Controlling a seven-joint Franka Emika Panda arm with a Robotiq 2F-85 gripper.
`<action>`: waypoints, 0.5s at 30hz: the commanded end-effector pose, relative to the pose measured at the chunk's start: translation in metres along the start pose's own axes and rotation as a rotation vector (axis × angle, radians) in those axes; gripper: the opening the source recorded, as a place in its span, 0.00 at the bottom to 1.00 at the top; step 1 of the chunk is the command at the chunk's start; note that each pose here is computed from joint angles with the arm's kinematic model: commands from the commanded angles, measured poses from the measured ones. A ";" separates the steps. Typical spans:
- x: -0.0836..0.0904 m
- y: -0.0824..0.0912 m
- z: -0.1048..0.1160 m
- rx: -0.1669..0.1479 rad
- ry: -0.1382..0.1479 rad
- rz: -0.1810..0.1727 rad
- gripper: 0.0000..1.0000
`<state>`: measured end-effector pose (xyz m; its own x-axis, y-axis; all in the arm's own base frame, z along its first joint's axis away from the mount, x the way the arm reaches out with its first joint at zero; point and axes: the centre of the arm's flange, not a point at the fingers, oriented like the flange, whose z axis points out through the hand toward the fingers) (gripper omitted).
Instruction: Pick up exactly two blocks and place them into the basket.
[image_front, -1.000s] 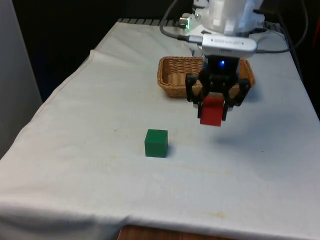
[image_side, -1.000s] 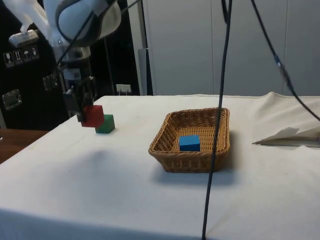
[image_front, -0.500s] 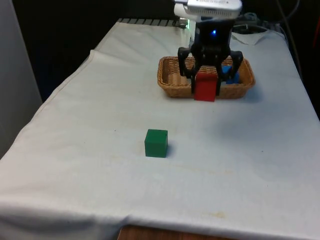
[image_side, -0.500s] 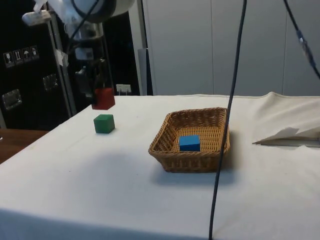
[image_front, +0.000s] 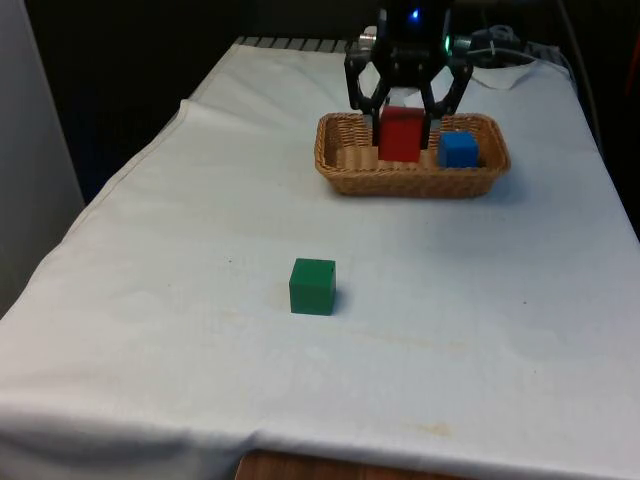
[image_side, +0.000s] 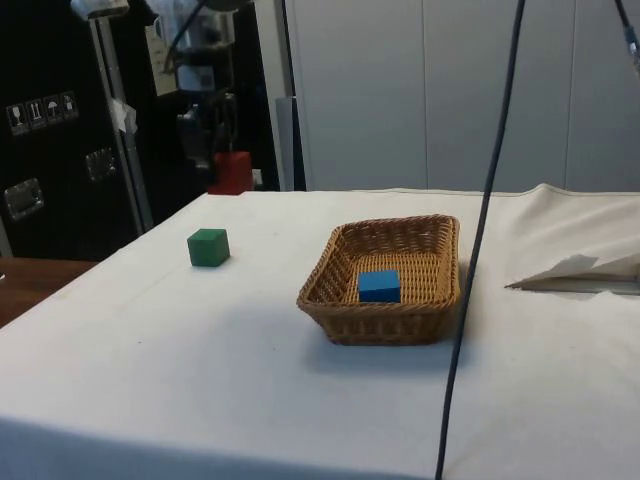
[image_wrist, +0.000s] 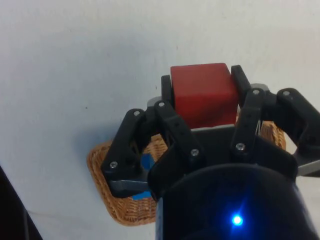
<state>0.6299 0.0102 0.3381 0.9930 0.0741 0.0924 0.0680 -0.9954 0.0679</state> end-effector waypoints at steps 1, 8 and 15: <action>-0.003 0.001 -0.002 0.000 0.000 -0.001 0.04; -0.030 0.003 -0.013 -0.004 0.009 -0.006 0.04; -0.052 0.004 -0.019 0.002 0.005 -0.012 0.04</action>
<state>0.5785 0.0037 0.3508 0.9924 0.0870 0.0874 0.0821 -0.9949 0.0581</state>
